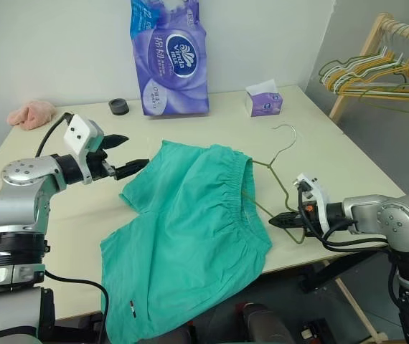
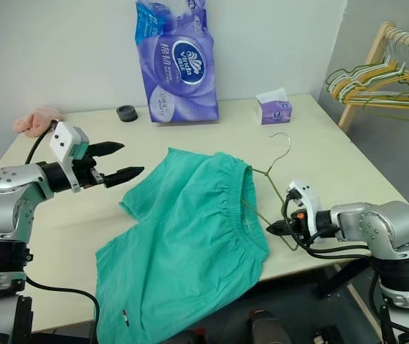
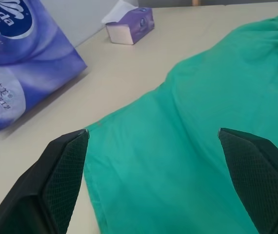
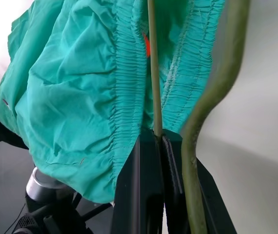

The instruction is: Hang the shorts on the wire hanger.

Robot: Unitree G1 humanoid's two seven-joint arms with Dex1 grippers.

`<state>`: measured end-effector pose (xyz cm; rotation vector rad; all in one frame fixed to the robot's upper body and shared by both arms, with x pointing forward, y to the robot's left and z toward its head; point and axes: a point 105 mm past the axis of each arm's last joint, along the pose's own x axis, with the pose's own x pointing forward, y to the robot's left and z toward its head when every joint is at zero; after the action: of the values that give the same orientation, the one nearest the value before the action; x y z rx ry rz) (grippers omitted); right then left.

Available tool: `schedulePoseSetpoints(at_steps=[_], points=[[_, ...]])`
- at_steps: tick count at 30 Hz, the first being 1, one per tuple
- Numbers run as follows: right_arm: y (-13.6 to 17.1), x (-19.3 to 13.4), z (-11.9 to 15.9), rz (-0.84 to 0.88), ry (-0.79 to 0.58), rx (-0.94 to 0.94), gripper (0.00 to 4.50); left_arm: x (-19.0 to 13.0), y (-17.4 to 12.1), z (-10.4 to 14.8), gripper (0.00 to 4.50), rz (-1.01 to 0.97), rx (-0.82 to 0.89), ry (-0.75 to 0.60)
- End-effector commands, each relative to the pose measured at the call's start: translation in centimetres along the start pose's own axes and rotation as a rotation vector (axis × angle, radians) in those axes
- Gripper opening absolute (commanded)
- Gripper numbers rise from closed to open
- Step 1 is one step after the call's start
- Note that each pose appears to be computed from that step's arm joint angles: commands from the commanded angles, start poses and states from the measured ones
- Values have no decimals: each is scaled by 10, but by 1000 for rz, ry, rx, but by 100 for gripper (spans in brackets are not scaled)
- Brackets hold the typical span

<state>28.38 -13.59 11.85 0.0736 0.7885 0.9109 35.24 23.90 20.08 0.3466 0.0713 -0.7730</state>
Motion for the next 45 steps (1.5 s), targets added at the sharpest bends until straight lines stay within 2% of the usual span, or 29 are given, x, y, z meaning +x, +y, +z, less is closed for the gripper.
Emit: schedulePoseSetpoints(at_steps=[1, 4, 7, 13, 17, 24, 29, 33, 38, 41, 45], points=[[6, -5, 28, -37, -73, -197, 0, 1, -19, 23, 448, -127, 21, -43], [12, -3, 47, -54, -92, -372, 0, 4, -30, 39, 448, -213, 55, -52], [19, -1, 55, -44, -82, -509, 0, 6, -29, 51, 448, -242, 95, -53], [30, 4, 58, -28, -38, -728, 0, 17, -20, 74, 448, -273, 221, -67], [34, 3, 56, -28, -14, -811, 0, 25, -29, 80, 448, -378, 277, -53], [34, 0, 56, -50, 1, -874, 0, 27, -61, 71, 448, -627, 305, 19], [40, -2, 58, -51, -13, -941, 0, 38, -61, 59, 448, -645, 341, 65], [48, -4, 62, -34, -43, -959, 0, 41, -63, 39, 448, -669, 386, 130], [55, -6, 67, -23, -75, -979, 0, 47, -67, 32, 448, -678, 362, 117], [59, -5, 68, -7, -91, -972, 0, 50, -71, 32, 390, -685, 339, 92], [60, -3, 65, 1, -102, -975, 0, 51, -75, 32, 283, -692, 312, 79]])
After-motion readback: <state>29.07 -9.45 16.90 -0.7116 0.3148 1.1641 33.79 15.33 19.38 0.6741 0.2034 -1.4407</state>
